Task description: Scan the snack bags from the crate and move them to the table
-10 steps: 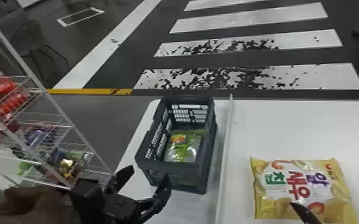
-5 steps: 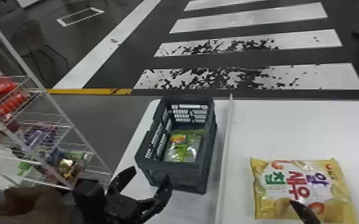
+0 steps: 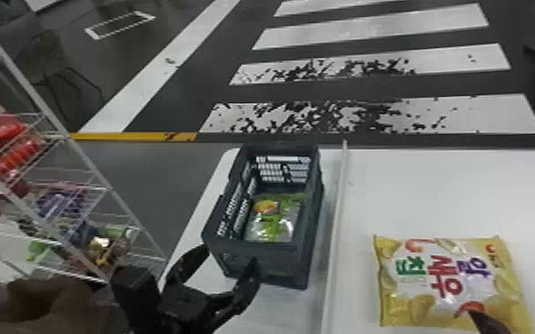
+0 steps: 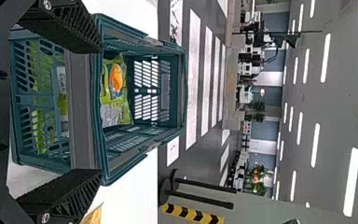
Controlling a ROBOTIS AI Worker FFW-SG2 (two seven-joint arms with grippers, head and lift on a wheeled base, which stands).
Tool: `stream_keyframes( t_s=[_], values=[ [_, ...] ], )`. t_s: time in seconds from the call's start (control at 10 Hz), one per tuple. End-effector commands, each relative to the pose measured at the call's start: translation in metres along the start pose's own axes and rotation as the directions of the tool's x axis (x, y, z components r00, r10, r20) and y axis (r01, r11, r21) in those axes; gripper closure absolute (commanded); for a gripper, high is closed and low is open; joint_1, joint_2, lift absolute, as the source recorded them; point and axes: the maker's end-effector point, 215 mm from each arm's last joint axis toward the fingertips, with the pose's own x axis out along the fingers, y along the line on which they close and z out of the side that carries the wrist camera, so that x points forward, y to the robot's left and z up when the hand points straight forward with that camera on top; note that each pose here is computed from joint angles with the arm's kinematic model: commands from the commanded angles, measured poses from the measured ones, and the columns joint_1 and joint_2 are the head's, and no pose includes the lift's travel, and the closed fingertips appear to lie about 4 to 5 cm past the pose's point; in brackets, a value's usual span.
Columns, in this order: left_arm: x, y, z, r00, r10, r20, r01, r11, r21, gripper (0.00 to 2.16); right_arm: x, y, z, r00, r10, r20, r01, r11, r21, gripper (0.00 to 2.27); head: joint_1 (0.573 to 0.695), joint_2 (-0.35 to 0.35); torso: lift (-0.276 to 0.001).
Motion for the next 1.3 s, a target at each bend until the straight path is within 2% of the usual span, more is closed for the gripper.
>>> stream_keyframes(
  t_s=[0.0, 0.3, 0.8, 1.2],
  values=[
    [0.001, -0.001, 0.0, 1.0, -0.003, 0.002, 0.003, 1.0, -0.006, 0.08, -0.003, -0.007, -0.009, 1.0, -0.008, -0.026, 0.008, 1.0, -0.021, 0.08, 0.695, 0.324, -0.095],
    [0.0, -0.004, -0.003, 1.0, -0.001, -0.002, 0.001, 1.0, -0.008, 0.08, 0.007, -0.005, 0.009, 1.0, -0.005, 0.01, 0.005, 0.998, -0.063, 0.09, 0.695, 0.303, -0.095],
    [-0.003, -0.006, -0.006, 1.0, -0.003, -0.011, 0.003, 1.0, 0.001, 0.08, 0.025, 0.004, 0.037, 0.999, 0.0, 0.054, 0.006, 0.993, -0.115, 0.09, 0.695, 0.346, -0.095],
    [-0.005, -0.005, -0.007, 1.0, -0.004, -0.015, 0.004, 1.0, 0.005, 0.08, 0.042, 0.009, 0.046, 0.998, 0.004, 0.07, 0.007, 0.988, -0.155, 0.1, 0.695, 0.35, -0.095]
  ],
)
